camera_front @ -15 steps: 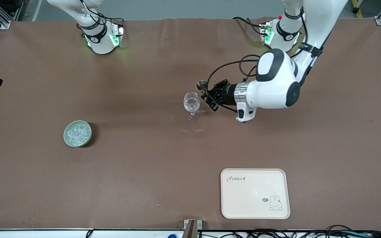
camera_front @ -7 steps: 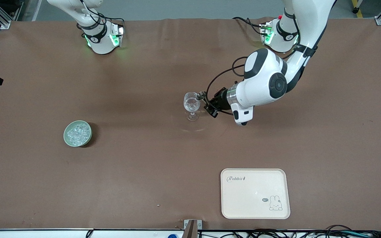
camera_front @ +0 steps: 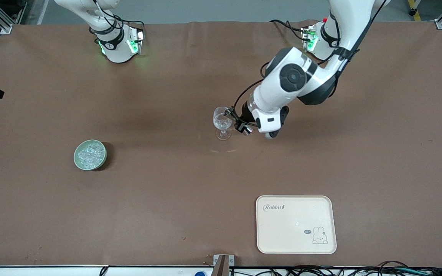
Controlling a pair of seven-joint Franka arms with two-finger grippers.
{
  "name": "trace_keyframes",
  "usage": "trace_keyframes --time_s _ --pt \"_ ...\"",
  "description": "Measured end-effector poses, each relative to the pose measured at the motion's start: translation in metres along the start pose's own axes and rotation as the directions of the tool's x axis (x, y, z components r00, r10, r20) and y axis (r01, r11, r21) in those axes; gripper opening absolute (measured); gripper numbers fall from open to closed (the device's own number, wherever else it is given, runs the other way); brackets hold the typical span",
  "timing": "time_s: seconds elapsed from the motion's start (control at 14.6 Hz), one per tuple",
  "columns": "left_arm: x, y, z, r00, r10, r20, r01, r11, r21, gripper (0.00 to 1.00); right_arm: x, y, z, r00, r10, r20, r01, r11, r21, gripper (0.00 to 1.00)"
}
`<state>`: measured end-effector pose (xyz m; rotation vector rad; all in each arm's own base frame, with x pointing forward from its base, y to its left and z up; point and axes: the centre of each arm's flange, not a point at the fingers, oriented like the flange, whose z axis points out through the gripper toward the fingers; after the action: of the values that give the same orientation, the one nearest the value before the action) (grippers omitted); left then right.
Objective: Pour wine and add ice with both arms
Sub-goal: 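Tilt the jigger over the wine glass with the left gripper to pour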
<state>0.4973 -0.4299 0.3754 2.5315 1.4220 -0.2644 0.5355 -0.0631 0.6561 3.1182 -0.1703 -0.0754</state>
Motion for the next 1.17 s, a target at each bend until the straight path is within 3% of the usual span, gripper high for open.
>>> trace_keyframes --time_s 0.41,0.69,0.89,1.17 --pt "-0.009 0.001 -0.002 0.996 0.048 -0.080 -0.050 0.999 -0.018 0.22 0.000 0.000 0.000 1.000 0.000 0.001 0.000 1.000 0.000 0.25" --pt "-0.010 -0.002 -0.003 0.997 0.032 -0.066 -0.031 0.999 0.009 0.22 0.000 -0.001 0.000 1.000 -0.001 0.001 0.001 1.000 0.004 0.25" --pt "0.003 0.003 -0.015 0.996 -0.018 0.091 0.015 0.999 0.036 0.22 0.000 -0.001 0.000 1.000 -0.001 0.001 0.001 1.000 0.005 0.25" --pt "0.067 0.008 -0.034 0.949 -0.091 0.303 0.086 0.996 0.029 0.21 -0.001 -0.002 0.001 1.000 0.001 0.013 -0.001 1.000 0.006 0.25"
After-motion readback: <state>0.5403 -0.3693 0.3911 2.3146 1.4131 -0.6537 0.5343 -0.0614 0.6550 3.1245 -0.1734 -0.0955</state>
